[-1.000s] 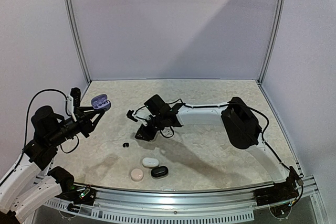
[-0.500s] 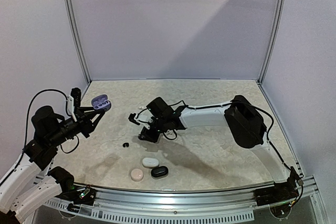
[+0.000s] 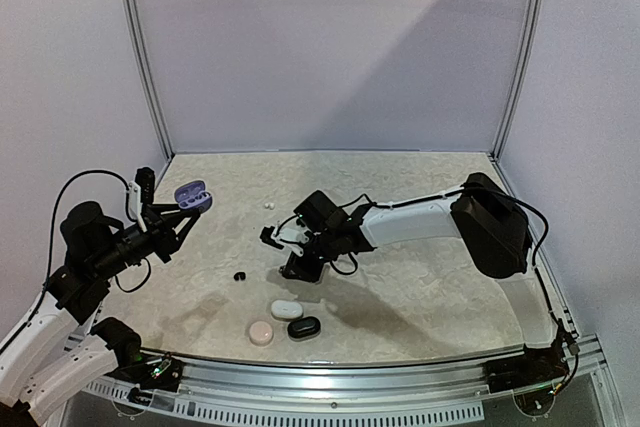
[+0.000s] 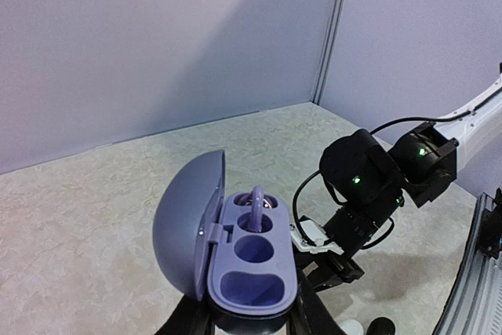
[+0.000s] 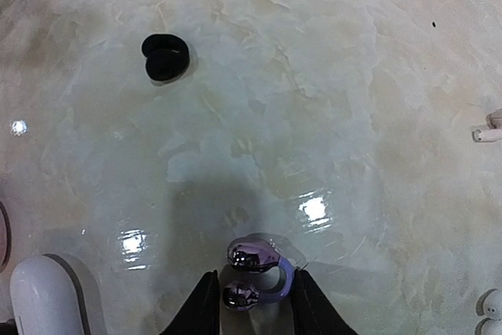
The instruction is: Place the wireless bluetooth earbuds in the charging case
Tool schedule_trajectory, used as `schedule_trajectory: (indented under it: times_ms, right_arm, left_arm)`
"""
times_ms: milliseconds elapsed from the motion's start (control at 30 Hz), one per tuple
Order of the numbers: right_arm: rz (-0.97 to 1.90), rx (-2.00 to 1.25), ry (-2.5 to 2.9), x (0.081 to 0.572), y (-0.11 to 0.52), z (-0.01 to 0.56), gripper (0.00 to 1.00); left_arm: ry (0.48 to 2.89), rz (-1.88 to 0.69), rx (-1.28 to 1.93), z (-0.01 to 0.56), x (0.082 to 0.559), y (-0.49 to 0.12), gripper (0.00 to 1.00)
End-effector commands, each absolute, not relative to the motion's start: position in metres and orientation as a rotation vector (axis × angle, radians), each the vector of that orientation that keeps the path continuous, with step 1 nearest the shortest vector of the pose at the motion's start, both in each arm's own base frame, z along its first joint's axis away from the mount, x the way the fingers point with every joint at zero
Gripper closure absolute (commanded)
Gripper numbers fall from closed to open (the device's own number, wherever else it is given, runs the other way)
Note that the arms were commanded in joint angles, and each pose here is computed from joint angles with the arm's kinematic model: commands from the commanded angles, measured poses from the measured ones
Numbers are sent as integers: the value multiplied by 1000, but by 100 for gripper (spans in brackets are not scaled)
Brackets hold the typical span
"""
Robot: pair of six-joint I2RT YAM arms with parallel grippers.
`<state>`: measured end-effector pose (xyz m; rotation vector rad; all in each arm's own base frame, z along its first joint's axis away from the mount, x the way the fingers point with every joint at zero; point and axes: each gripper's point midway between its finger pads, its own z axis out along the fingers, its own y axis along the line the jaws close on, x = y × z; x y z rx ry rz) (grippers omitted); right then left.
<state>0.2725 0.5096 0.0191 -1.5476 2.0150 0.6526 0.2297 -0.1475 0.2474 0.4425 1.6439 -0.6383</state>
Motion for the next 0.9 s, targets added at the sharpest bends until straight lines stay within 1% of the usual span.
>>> schedule_trajectory:
  times_ms: [0, 200, 333, 400, 500, 567, 600, 767, 867]
  right_arm:
    - [633, -1569, 2079, 260, 495, 20, 68]
    - [605, -1565, 2124, 246, 468, 15, 69]
    - [626, -1542, 2107, 244, 467, 28, 67]
    - [650, -1547, 2100, 244, 471, 33, 64]
    - [675, -1567, 2096, 244, 477, 37, 56]
    - [702, -1549, 2092, 252, 479, 44, 55]
    - [724, -1530, 2086, 256, 480, 50, 56]
    - [792, -1480, 2029, 268, 492, 77, 65]
    - [781, -1486, 2063, 273, 497, 66, 72]
  left_arm:
    - [1653, -636, 432, 242, 231, -145, 100]
    - [1658, -641, 429, 241, 231, -145, 100]
    - [1665, -646, 430, 238, 231, -146, 100]
    - [1665, -646, 430, 238, 231, -146, 100]
    - [1659, -643, 434, 240, 231, -146, 100]
    - [1659, -641, 434, 240, 231, -146, 100]
    - [1659, -641, 434, 240, 231, -146, 100]
    - [1662, -644, 432, 239, 231, -146, 100]
    - [1662, -641, 433, 239, 231, -146, 100]
